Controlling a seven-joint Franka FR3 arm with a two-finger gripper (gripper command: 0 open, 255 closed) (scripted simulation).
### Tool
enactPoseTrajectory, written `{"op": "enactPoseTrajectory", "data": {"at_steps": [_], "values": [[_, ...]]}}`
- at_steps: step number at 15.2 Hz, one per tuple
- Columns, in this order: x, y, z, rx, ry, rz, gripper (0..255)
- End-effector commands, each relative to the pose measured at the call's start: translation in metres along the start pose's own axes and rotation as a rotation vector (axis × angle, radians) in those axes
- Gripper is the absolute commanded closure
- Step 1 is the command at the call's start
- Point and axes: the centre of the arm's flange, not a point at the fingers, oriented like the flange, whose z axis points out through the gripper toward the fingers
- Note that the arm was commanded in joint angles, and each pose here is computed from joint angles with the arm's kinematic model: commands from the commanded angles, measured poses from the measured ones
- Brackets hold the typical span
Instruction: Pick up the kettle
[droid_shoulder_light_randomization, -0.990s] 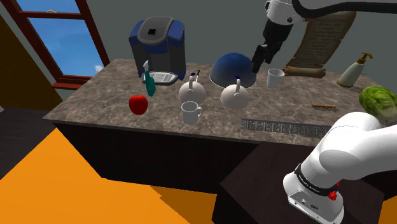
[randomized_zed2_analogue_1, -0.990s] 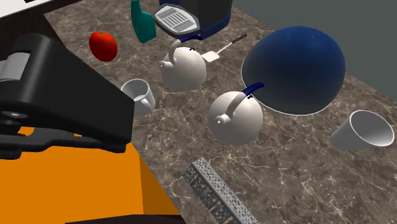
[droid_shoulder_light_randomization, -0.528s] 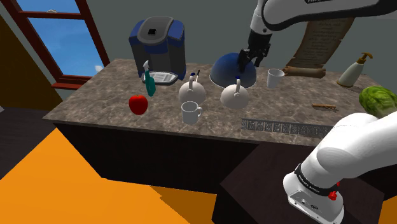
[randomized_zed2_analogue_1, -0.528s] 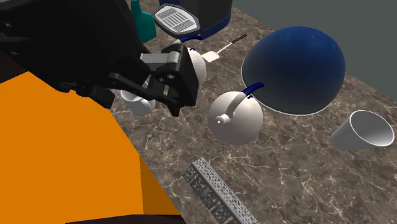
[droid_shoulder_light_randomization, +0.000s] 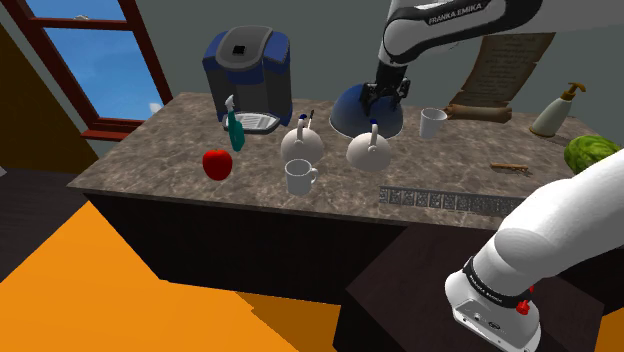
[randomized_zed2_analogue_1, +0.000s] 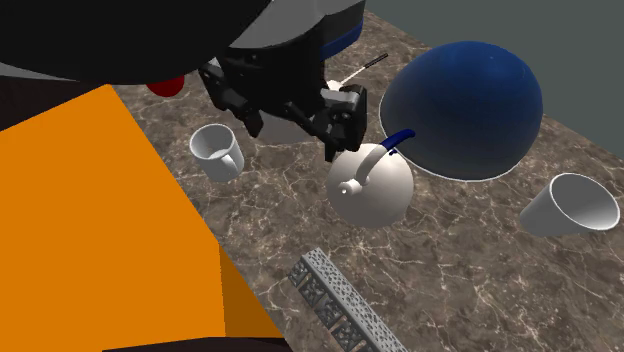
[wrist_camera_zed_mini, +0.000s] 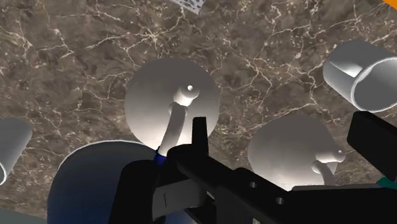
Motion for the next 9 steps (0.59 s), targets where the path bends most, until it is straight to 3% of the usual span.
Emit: {"op": "enactPoseTrajectory", "data": {"at_steps": [1, 9], "values": [[0.020, 0.010, 0.018, -0.001, -0.002, 0.060, 0], [0.086, 0.057, 0.086, -0.004, -0.012, 0.293, 0]]}}
